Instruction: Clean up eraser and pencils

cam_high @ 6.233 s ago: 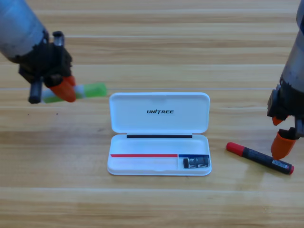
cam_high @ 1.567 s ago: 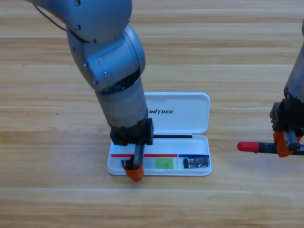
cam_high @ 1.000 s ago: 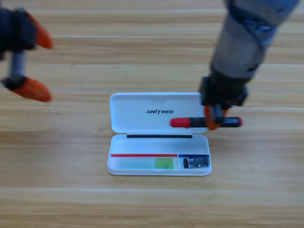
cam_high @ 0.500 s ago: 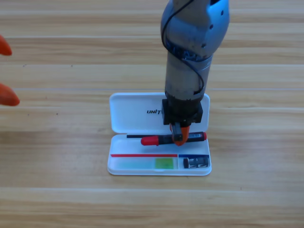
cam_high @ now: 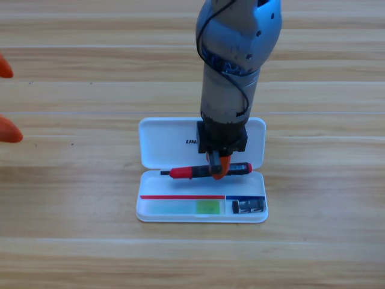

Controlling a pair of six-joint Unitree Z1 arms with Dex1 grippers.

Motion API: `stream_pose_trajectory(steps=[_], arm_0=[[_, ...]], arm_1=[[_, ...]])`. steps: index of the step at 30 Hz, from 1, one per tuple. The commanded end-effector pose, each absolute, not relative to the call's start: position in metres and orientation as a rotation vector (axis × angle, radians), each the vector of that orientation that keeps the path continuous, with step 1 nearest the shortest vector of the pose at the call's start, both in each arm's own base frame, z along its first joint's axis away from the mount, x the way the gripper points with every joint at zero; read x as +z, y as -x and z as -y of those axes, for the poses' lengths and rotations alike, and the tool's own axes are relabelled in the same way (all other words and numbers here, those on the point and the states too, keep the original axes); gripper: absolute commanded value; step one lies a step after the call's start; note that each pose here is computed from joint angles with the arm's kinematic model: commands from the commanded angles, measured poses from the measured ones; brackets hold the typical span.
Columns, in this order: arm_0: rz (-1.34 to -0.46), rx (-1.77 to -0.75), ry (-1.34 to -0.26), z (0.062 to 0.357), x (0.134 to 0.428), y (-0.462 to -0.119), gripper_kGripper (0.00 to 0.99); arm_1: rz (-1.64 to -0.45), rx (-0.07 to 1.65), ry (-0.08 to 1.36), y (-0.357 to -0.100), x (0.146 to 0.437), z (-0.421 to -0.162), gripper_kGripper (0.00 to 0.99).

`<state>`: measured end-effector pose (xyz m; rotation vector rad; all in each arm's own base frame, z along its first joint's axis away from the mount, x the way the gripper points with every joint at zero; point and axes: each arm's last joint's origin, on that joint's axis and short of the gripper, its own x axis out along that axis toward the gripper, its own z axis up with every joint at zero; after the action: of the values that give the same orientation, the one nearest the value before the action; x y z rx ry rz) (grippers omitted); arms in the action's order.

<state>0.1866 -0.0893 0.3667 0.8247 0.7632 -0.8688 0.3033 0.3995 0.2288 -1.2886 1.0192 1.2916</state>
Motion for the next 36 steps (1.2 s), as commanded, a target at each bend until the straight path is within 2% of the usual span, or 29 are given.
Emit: stream_pose_trajectory(steps=[1, 14, 15, 17, 18, 23, 27, 30, 36], arm_0=[[-0.78, -0.854, -0.799, 0.084, 0.359, -0.187, 0.99], [-0.787, -0.858, -0.796, 0.085, 0.356, -0.188, 0.99], [-0.787, -0.858, -0.796, 0.085, 0.355, -0.188, 0.99], [-0.79, -0.859, -0.796, 0.085, 0.353, -0.188, 0.99], [-0.793, -0.861, -0.797, 0.085, 0.352, -0.189, 0.99], [-0.799, -0.862, -0.797, 0.086, 0.348, -0.189, 0.99], [-0.801, -0.862, -0.796, 0.086, 0.346, -0.19, 0.99], [-0.806, -0.863, -0.796, 0.087, 0.343, -0.192, 0.99], [-0.806, -0.861, -0.792, 0.087, 0.34, -0.194, 0.99]], arm_1=[[-1.099, 1.308, 1.341, -0.295, 0.19, -0.414, 0.0], [-1.096, 1.304, 1.336, -0.295, 0.193, -0.414, 0.02], [-1.096, 1.302, 1.335, -0.295, 0.193, -0.414, 0.241], [-1.096, 1.295, 1.329, -0.295, 0.196, -0.412, 0.744], [-1.094, 1.292, 1.329, -0.294, 0.198, -0.412, 0.85], [-1.083, 1.301, 1.314, -0.288, 0.222, -0.405, 0.927], [-1.024, 1.377, 1.254, -0.256, 0.279, -0.385, 0.936], [-0.964, 1.449, 1.203, -0.22, 0.325, -0.356, 0.936], [-0.845, 1.563, 1.049, -0.152, 0.397, -0.271, 0.936]])
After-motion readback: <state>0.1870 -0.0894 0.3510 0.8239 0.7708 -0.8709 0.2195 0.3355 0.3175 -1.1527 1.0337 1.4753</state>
